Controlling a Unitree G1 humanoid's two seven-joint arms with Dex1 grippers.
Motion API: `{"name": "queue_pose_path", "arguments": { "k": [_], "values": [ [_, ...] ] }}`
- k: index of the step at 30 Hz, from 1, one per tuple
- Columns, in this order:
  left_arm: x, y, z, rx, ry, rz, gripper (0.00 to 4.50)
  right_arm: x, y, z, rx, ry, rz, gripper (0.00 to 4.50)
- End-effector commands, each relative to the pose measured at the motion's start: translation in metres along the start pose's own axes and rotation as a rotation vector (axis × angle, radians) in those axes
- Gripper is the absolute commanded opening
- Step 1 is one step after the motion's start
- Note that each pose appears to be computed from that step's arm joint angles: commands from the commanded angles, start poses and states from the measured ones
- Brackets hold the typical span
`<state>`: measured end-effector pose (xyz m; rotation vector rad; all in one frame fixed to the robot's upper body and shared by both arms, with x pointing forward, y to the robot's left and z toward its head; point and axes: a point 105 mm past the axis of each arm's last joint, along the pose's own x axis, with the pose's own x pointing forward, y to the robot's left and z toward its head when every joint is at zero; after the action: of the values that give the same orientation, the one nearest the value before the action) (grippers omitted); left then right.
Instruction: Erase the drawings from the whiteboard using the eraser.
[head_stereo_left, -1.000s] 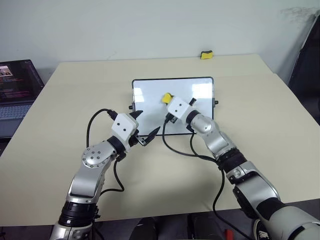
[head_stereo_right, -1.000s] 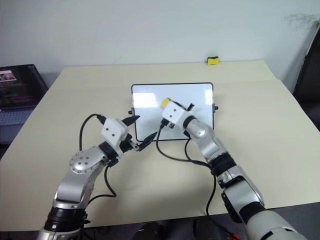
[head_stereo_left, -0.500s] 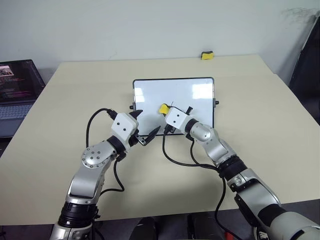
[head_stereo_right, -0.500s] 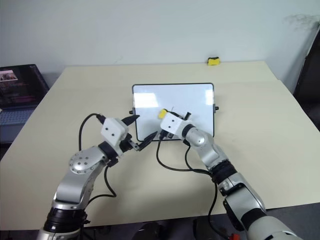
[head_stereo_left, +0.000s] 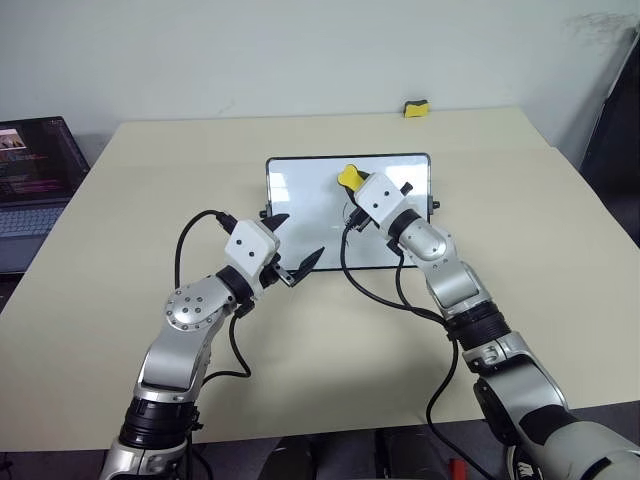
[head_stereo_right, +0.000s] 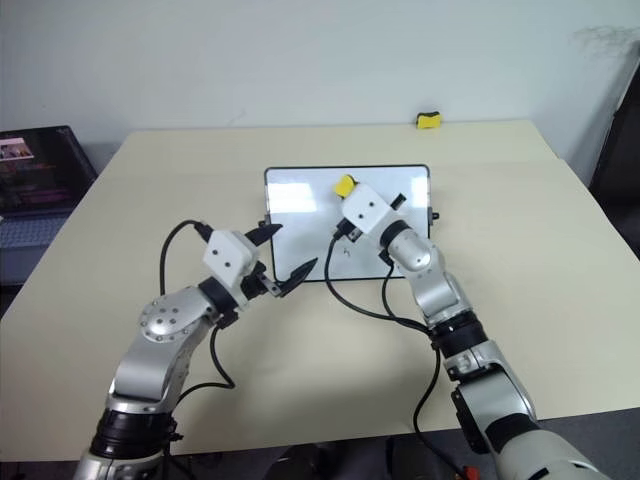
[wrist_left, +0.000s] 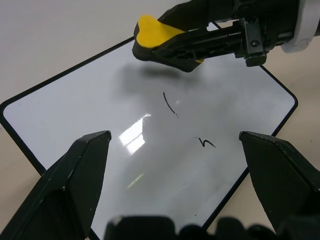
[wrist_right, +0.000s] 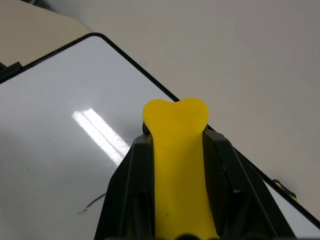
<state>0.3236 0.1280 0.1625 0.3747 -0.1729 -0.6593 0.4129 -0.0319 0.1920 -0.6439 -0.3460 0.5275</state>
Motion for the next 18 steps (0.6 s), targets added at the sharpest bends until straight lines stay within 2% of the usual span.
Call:
{"name": "queue_pose_path", "arguments": {
  "k": [1,7,18],
  "values": [
    [0.003,0.001,0.011,0.018,-0.043,-0.006,4.50,0.008,-0.007,0.008,-0.018,-0.016,-0.021,0.98],
    [0.001,0.002,0.013,0.021,-0.044,-0.002,4.50,0.011,0.013,-0.011,-0.005,0.065,0.070,0.98],
    [-0.003,0.004,0.013,0.023,-0.042,0.019,4.50,-0.002,0.035,-0.014,0.003,0.072,0.154,0.98]
  ]
}}
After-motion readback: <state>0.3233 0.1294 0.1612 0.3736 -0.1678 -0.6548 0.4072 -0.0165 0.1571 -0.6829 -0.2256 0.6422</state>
